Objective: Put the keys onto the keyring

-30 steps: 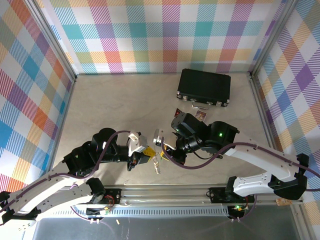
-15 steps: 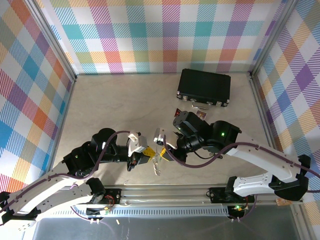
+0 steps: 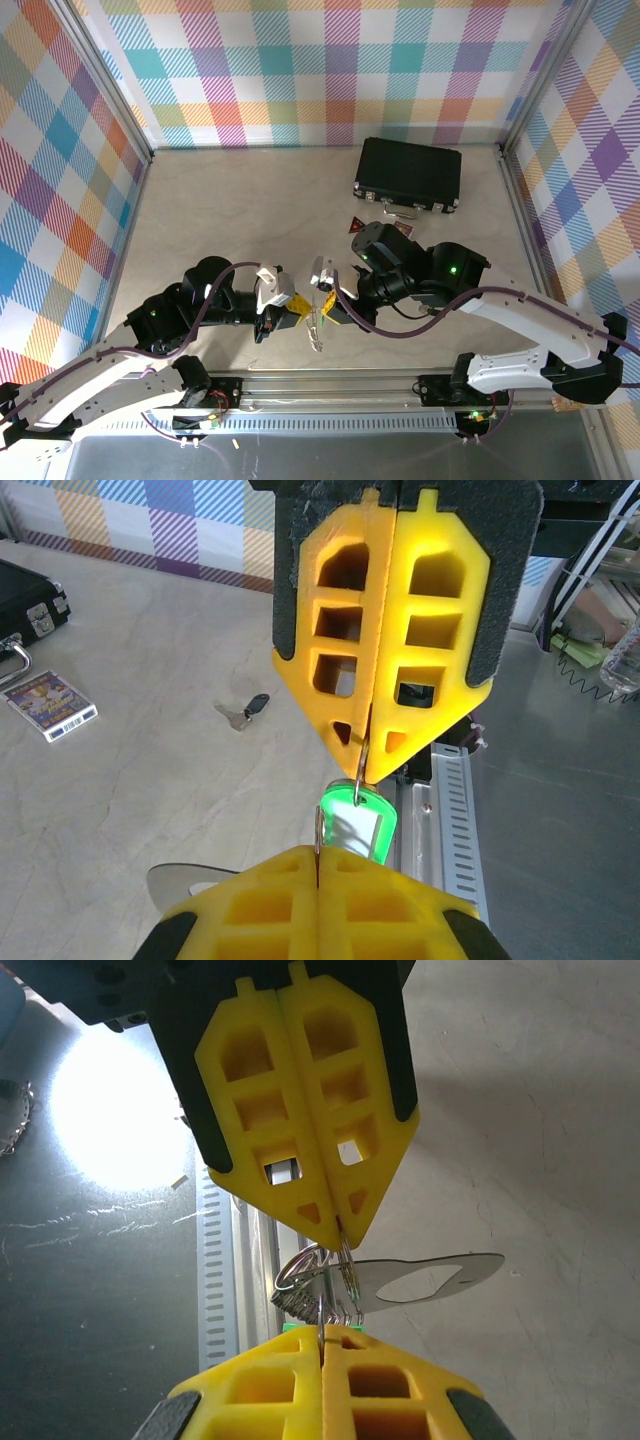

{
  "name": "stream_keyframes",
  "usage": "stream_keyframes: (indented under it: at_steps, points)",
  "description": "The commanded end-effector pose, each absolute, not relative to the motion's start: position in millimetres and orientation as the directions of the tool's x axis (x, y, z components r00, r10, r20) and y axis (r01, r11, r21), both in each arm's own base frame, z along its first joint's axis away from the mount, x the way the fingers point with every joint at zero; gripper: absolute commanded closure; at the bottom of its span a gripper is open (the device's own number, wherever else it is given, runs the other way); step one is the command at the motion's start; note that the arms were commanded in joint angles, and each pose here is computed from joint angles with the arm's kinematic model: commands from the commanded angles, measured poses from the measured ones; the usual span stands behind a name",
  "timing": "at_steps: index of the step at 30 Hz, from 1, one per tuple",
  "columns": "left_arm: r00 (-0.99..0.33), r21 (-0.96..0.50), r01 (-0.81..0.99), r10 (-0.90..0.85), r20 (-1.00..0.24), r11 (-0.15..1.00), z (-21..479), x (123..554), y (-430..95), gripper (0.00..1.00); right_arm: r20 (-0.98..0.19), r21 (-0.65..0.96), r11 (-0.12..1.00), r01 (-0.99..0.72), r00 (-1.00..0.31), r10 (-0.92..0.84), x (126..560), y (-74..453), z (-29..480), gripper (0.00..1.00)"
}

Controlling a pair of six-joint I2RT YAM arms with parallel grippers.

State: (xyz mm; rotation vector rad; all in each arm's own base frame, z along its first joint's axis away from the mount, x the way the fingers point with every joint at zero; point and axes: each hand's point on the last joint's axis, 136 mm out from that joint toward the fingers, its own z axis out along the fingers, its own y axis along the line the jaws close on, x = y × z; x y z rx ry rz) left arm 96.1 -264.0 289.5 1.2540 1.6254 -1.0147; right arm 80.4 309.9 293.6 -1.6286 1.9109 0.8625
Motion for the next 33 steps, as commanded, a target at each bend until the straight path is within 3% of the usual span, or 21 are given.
stream_keyframes:
  at_steps: [1, 33]
  points:
    - [-0.097, -0.063, 0.988, 0.25, -0.963, 0.141, 315, 91, -266, 1.0, -0.724, 0.149, 0.08, -0.986, -0.164, -0.67, 80, 310, 300, 1.0]
    - [-0.1, -0.065, 0.987, 0.256, -0.962, 0.144, 313, 91, -264, 1.0, -0.718, 0.072, 0.111, -0.991, -0.128, -0.684, 92, 305, 294, 1.0]
